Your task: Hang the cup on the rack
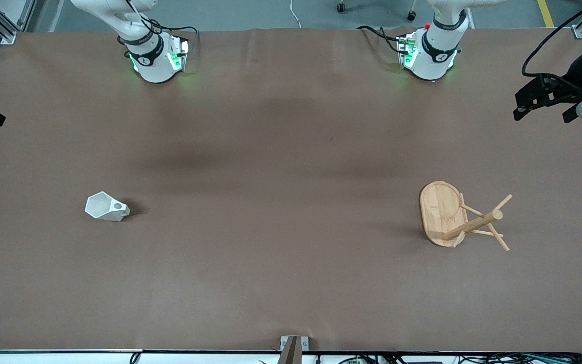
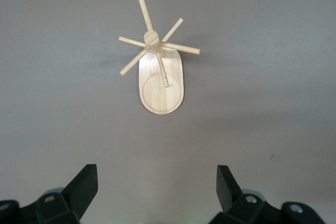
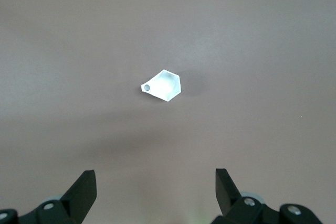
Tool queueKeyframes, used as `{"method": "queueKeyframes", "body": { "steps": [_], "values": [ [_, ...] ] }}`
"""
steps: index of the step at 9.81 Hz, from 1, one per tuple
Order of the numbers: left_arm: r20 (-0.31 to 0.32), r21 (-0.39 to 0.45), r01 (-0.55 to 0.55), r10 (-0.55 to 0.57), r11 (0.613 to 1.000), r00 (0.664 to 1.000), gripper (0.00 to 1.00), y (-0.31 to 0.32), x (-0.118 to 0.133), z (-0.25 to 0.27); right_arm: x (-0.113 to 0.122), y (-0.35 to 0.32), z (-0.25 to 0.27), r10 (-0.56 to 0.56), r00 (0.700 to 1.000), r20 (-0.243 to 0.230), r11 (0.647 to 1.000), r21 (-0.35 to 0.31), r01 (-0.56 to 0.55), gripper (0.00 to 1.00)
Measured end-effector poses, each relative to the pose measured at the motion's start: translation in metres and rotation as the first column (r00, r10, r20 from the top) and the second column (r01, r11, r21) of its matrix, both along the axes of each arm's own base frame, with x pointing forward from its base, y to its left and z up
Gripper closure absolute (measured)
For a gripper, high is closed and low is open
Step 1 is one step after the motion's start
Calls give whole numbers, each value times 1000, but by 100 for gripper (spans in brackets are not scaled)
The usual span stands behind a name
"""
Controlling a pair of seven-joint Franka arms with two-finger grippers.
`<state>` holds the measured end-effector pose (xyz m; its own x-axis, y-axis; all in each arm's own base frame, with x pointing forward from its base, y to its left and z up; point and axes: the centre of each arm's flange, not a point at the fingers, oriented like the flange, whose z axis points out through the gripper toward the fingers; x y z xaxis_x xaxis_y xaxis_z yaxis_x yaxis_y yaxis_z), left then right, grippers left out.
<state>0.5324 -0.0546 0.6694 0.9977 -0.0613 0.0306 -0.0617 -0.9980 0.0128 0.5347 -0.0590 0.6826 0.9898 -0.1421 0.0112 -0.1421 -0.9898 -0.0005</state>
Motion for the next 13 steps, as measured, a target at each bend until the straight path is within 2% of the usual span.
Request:
{"method": "queueKeyframes", "body": {
  "steps": [13],
  "values": [
    [-1,-2,0,0,1000,1000,0,0,5,-2,-1,0,-1,0,1000,-8,1000,1,0,0]
  ]
}}
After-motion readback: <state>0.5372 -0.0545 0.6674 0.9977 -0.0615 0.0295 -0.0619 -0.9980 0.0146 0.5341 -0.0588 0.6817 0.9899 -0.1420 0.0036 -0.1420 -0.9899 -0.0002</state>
